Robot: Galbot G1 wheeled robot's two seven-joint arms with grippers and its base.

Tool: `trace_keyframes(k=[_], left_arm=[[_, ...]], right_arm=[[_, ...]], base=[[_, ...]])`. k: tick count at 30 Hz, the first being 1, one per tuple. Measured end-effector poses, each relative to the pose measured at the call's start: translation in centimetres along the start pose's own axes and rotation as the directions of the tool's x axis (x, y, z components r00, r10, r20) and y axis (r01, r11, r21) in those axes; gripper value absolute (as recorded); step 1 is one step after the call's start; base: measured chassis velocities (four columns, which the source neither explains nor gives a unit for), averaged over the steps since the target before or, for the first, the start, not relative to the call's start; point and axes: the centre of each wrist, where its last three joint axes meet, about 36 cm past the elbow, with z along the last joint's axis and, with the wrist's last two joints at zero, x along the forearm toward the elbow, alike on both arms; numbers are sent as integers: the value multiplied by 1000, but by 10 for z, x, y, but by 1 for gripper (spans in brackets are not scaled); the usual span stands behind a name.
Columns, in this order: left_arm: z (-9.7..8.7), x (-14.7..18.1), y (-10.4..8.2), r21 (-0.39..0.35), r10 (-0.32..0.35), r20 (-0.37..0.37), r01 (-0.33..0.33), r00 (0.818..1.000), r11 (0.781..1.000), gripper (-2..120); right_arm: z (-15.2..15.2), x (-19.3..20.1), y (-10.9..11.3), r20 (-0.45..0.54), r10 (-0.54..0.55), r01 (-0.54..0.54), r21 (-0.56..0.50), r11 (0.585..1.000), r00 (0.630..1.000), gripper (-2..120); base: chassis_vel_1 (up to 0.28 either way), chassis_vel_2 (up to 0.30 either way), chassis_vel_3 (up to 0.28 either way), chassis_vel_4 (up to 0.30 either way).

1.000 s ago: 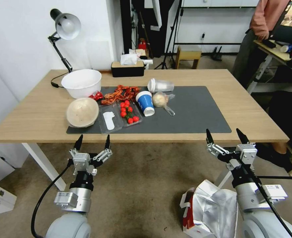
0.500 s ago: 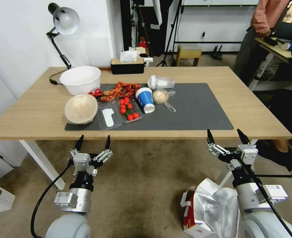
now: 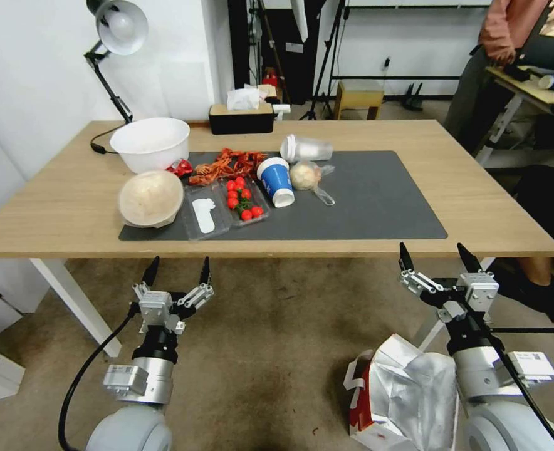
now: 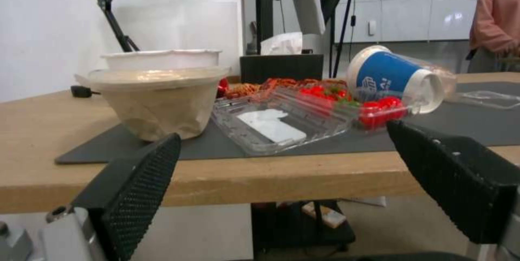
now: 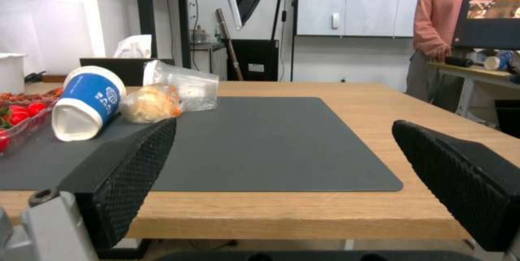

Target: Pick up the food delivery bag from the floor and place it on the table.

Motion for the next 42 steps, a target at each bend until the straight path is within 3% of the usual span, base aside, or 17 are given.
trace_keyframes(k=[42], left_arm=[[2,1,0,-9,-4,-1,4,1000,1000,97]], right_arm=[[0,-1,-4,-7,-8,8,-14,1000,1000,100]], base=[[0,0,0,0]])
